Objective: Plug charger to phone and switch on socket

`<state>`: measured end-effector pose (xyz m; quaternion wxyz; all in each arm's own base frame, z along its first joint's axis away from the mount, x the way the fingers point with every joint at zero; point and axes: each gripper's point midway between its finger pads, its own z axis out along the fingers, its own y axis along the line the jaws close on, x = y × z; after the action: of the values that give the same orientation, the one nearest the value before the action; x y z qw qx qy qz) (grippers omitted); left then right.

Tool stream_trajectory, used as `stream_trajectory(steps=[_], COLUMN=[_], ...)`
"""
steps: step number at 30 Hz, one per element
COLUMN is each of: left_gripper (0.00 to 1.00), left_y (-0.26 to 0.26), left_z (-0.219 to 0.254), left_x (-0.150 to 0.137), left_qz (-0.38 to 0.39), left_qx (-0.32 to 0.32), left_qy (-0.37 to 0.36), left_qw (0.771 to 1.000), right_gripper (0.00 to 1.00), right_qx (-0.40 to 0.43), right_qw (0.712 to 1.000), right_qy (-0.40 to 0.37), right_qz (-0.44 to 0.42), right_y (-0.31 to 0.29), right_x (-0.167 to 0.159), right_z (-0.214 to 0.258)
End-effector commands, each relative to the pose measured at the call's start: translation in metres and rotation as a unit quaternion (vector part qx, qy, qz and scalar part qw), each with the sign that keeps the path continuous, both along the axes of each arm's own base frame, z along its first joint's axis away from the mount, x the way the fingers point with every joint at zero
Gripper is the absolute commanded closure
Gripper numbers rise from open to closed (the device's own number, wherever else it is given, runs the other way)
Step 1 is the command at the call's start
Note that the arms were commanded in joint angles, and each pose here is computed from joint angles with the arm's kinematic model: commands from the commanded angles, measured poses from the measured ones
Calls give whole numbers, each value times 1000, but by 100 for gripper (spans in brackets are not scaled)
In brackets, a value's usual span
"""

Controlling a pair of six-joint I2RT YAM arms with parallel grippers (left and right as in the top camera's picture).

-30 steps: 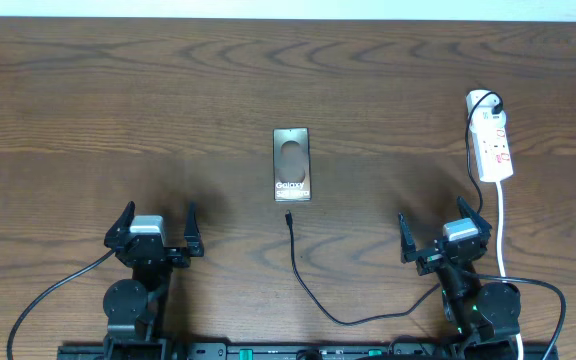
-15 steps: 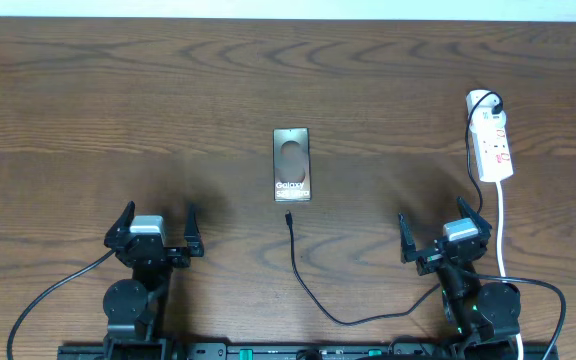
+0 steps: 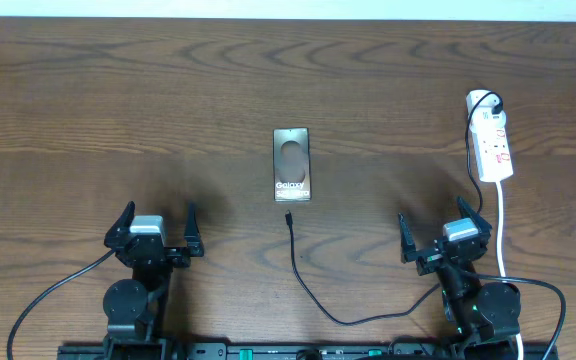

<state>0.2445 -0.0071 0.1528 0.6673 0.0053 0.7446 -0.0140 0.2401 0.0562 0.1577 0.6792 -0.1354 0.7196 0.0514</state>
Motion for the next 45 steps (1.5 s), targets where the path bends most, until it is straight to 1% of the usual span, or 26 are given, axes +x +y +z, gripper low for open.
stream_trajectory(steps=[1,22,27,29,31,35,39,42,45], left_gripper=[0,0,0,0,0,0,0,0,0], left_y=[4,4,2,2,0,-12,-32,-48,-61], left_z=[-16,-15,6,18,29,46,66,77,91], left_x=[-1,0,-2,-7,-15,-33,-46,-50,-49], left_qz=[12,12,6,8,6,-24,-71,-106,-132], left_qx=[5,5,-9,-29,-63,-82,-115,-131,-151], left_qy=[23,20,2,7,26,79,151,223,297], left_qw=[1000,1000,1000,1000,998,993,979,960,934], right_gripper=[1,1,1,1,1,1,1,1,1], right_qx=[-4,-4,-4,-5,-4,-4,-4,-4,-5], right_qw=[1000,1000,1000,1000,1000,1000,1000,1000,1000], right_qy=[-5,-4,-5,-4,-5,-4,-5,-5,-4], right_qz=[0,0,0,0,0,0,0,0,0], right_y=[0,0,0,0,0,0,0,0,0], right_x=[-1,-1,-1,0,-1,-1,-1,-1,0], right_z=[1,1,1,1,1,1,1,1,1])
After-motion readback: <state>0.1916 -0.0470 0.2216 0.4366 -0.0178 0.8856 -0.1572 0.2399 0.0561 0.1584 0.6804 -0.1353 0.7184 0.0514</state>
